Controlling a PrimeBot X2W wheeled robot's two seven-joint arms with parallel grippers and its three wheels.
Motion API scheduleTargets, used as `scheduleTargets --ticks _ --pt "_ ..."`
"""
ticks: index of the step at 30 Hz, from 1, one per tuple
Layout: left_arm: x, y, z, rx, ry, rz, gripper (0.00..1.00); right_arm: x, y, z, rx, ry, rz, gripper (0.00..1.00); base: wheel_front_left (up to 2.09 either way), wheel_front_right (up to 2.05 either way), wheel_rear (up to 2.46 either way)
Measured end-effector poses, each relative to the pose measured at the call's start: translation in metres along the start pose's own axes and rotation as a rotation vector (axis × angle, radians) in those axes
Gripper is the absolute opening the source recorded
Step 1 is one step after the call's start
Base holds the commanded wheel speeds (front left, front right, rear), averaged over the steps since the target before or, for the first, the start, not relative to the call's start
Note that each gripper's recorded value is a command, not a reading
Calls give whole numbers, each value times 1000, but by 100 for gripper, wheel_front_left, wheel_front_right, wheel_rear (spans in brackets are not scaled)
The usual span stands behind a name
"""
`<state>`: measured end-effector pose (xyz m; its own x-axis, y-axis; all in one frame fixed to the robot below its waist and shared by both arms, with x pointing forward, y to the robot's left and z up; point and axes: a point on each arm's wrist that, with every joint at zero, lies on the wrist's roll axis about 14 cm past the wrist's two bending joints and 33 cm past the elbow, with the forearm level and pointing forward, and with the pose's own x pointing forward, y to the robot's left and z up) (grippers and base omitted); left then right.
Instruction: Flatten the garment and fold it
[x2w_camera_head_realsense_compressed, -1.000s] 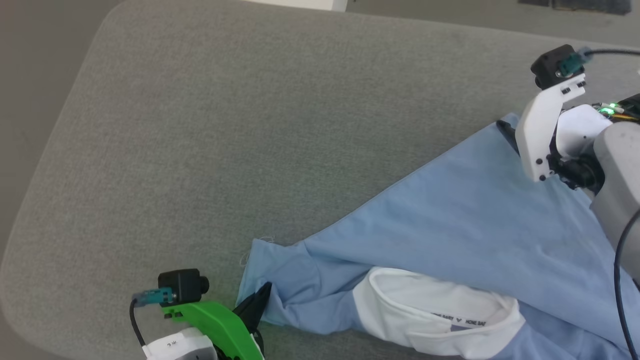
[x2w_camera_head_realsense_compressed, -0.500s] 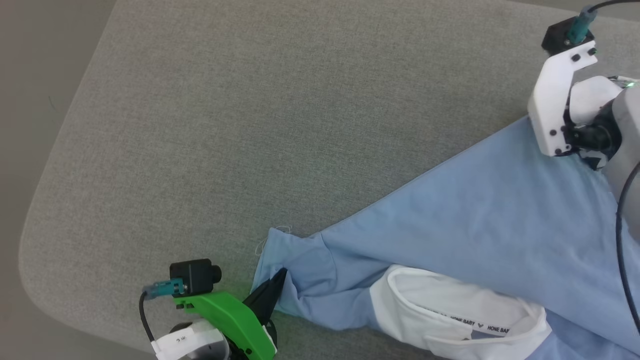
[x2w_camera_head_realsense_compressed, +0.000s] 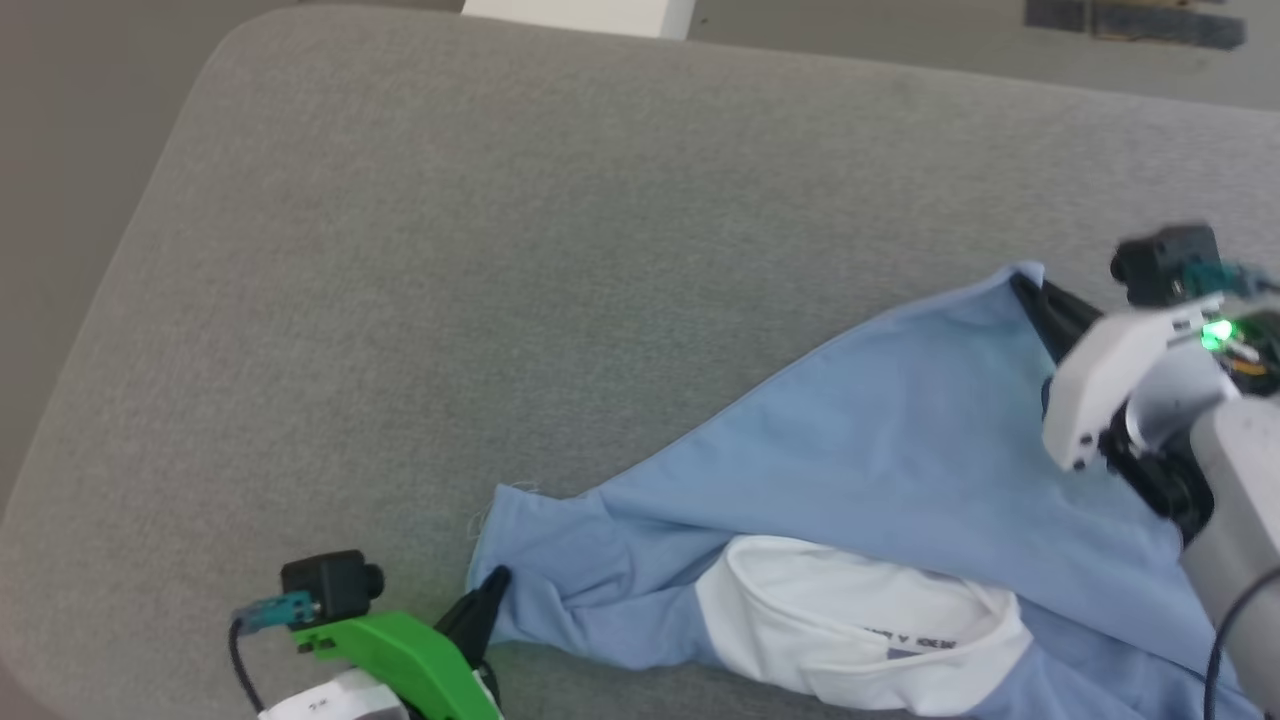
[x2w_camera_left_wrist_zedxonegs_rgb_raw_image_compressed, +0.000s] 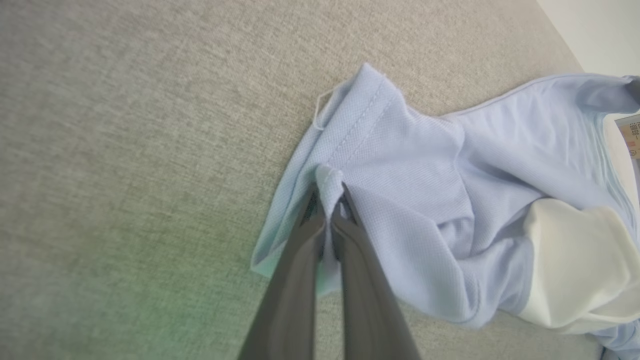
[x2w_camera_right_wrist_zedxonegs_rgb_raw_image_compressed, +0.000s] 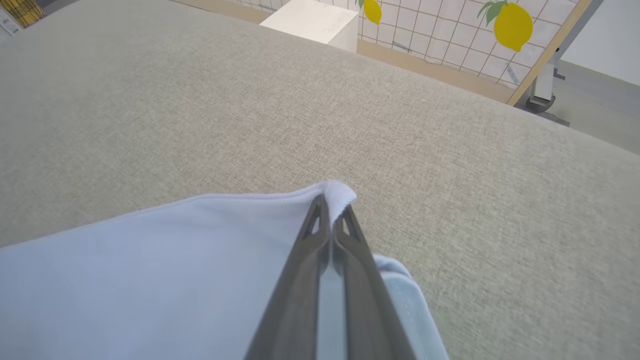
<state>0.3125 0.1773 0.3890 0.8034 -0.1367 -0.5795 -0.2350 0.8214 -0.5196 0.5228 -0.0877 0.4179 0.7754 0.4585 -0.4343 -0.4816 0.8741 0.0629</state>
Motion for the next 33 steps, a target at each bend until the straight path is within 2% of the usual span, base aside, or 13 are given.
scheduleTargets --ticks 7,12,21,28,33 --pt "-4 -17 35 73 -142 -56 0 -67 -22 3 74 -153 -110 0 0 0 0" --pt "-9 -46 76 164 -270 -147 0 -118 -45 23 57 -226 -210 0 0 0 0" --pt "-45 -151 187 323 -611 -433 0 -211 -66 104 -100 -360 -355 0 0 0 0" --pt "-87 -239 242 362 -760 -677 0 -265 -72 172 -246 -426 -447 0 0 0 0" --pt "-112 -289 272 397 -831 -794 0 -290 -80 214 -300 -464 -508 0 0 0 0"
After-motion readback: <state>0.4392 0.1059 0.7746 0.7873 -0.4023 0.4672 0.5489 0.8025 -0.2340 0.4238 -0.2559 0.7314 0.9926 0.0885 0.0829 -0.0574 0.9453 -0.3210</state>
